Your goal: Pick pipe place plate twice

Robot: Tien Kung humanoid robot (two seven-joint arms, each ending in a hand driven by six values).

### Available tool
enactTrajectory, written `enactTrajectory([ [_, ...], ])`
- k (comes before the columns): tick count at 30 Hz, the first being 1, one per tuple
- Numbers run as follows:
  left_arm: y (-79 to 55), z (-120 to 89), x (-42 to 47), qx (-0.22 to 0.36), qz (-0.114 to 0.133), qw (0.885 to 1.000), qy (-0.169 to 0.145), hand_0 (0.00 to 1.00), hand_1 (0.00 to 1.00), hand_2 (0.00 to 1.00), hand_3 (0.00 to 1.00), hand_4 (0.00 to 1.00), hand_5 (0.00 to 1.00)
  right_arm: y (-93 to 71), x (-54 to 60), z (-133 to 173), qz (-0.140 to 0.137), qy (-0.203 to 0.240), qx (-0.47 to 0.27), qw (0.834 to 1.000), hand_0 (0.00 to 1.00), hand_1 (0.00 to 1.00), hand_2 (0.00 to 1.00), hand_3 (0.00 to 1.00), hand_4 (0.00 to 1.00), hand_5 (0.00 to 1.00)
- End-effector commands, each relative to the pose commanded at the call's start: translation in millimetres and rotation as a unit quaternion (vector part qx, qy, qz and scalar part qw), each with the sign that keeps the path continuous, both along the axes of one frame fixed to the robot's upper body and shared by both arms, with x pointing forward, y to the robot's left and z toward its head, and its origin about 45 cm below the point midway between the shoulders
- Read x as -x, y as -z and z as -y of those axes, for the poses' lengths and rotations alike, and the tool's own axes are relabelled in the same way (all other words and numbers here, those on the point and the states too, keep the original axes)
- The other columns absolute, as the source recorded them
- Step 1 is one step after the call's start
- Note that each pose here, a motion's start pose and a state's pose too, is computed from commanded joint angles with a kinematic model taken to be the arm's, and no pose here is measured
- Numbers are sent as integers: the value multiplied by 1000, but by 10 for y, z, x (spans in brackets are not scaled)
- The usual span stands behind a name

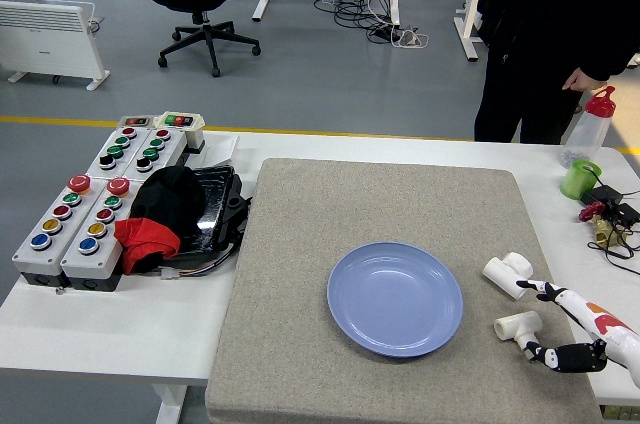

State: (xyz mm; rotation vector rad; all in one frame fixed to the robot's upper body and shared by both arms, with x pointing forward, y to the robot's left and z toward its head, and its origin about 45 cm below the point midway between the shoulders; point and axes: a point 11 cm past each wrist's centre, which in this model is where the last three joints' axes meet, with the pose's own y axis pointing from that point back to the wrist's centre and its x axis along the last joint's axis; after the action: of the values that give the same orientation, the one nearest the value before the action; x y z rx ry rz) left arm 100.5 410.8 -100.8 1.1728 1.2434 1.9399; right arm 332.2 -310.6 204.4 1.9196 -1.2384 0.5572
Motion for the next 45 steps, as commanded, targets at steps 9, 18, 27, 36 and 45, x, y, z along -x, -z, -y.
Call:
enactTrajectory([
  [9, -2, 2, -11, 0, 1, 1000, 0, 723, 769, 736, 693, 442, 998, 87, 7, -44, -19, -1, 21, 1000, 980, 931, 998, 918, 744, 176],
  [18, -4, 0, -18, 0, 1, 1000, 1, 723, 769, 736, 694, 442, 998, 119, -21, -120, -22, -8, 56, 998, 964, 918, 990, 912, 751, 202],
  [27, -4, 1, -21, 1, 2, 1000, 0, 723, 769, 736, 695, 442, 998, 172, -27, -156, -29, -11, 79, 996, 945, 900, 983, 910, 754, 210],
  [36, 0, 3, -3, 1, -2, 1000, 1, 724, 769, 736, 695, 442, 998, 219, -50, -156, -16, 9, 109, 994, 724, 744, 824, 812, 664, 148],
  [45, 4, -4, 31, 0, -6, 1000, 3, 724, 769, 736, 695, 442, 998, 267, -32, -160, -20, 14, 101, 995, 549, 614, 668, 759, 535, 67],
])
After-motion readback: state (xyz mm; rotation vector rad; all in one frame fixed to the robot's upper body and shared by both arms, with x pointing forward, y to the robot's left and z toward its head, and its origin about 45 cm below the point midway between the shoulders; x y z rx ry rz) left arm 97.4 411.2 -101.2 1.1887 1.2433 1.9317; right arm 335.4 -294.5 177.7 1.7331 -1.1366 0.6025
